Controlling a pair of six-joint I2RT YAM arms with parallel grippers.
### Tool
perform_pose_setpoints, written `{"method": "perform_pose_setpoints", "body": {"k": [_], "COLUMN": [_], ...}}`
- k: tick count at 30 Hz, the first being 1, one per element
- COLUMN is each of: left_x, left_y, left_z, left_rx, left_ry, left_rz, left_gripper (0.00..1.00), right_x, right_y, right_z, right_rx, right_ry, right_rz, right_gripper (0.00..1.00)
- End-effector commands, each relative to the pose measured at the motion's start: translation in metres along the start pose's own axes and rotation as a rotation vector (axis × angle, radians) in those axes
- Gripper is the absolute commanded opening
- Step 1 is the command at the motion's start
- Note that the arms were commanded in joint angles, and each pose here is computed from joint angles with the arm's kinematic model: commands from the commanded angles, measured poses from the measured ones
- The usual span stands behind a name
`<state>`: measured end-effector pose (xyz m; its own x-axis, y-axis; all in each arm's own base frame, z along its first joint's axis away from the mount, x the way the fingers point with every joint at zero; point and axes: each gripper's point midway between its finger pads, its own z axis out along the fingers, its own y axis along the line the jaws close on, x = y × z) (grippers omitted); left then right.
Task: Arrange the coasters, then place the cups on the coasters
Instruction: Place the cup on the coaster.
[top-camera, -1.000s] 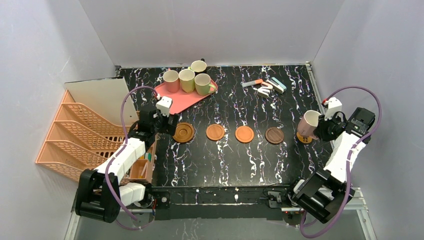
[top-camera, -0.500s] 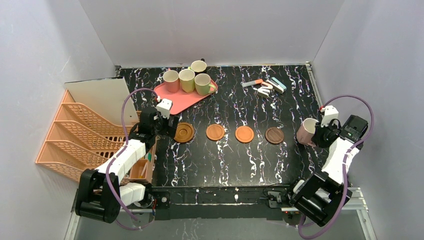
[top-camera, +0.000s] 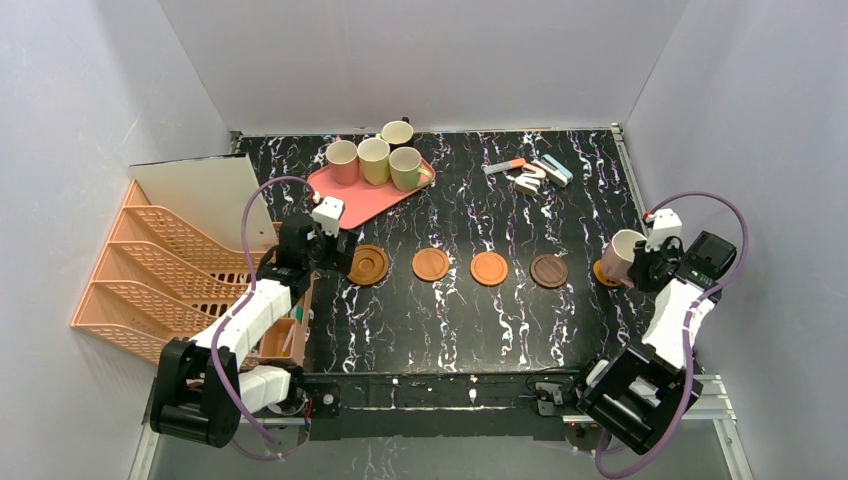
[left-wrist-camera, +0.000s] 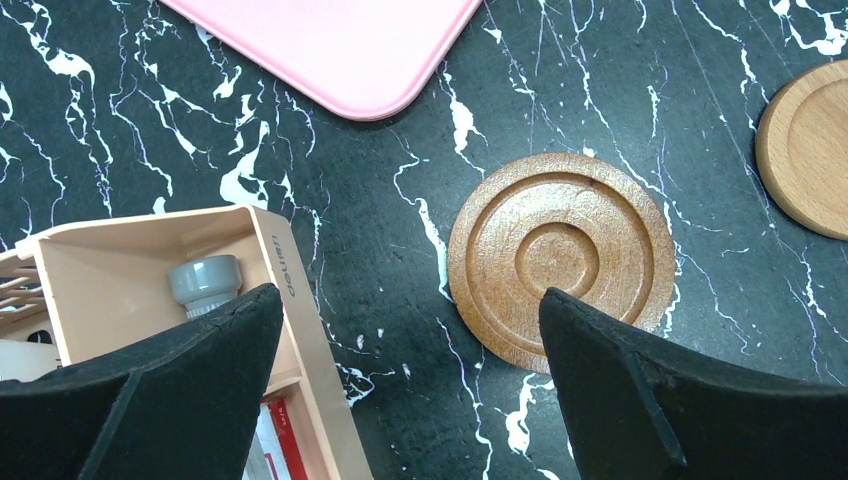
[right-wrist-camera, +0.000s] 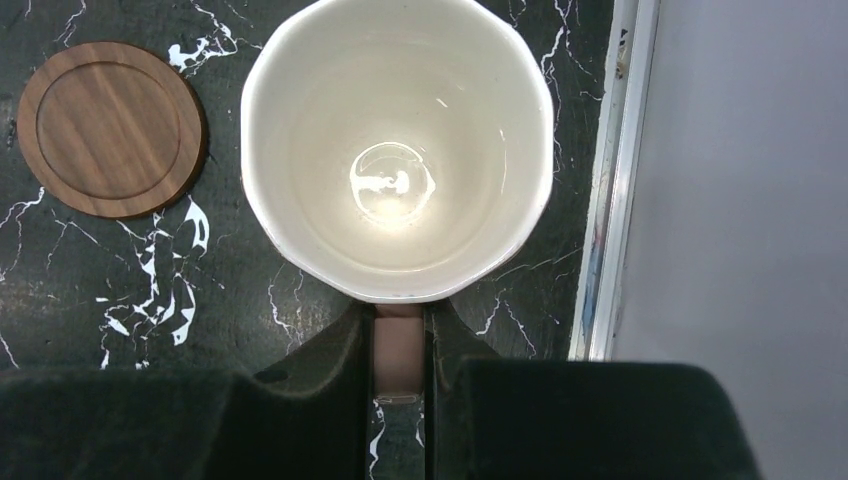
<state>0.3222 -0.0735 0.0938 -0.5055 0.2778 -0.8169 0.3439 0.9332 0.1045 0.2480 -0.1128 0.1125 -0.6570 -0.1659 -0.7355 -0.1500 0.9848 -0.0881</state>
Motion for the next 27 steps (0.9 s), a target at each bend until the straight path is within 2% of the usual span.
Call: {"method": "perform_pose_setpoints", "body": {"k": [1, 27], "left_x": [-0.001, 0.0], "left_y": [0.002, 0.002], "left_z": [-0.001, 0.001], "left_rx": [-0.003, -0.002], "left_ry": [-0.012, -0.008], "left_rz": [-0.01, -0.013], "left_gripper": [0.98, 0.98], "right_x": [-0.023, -0.011], "right_y": [-0.01, -0.001], "right_z": [0.004, 0.012], "right_rx": [0.02, -0.009], "right_ry": [-0.113, -0.114], "right_rz": [-0.03, -0.043], "right_gripper": [0.01, 0.03]}}
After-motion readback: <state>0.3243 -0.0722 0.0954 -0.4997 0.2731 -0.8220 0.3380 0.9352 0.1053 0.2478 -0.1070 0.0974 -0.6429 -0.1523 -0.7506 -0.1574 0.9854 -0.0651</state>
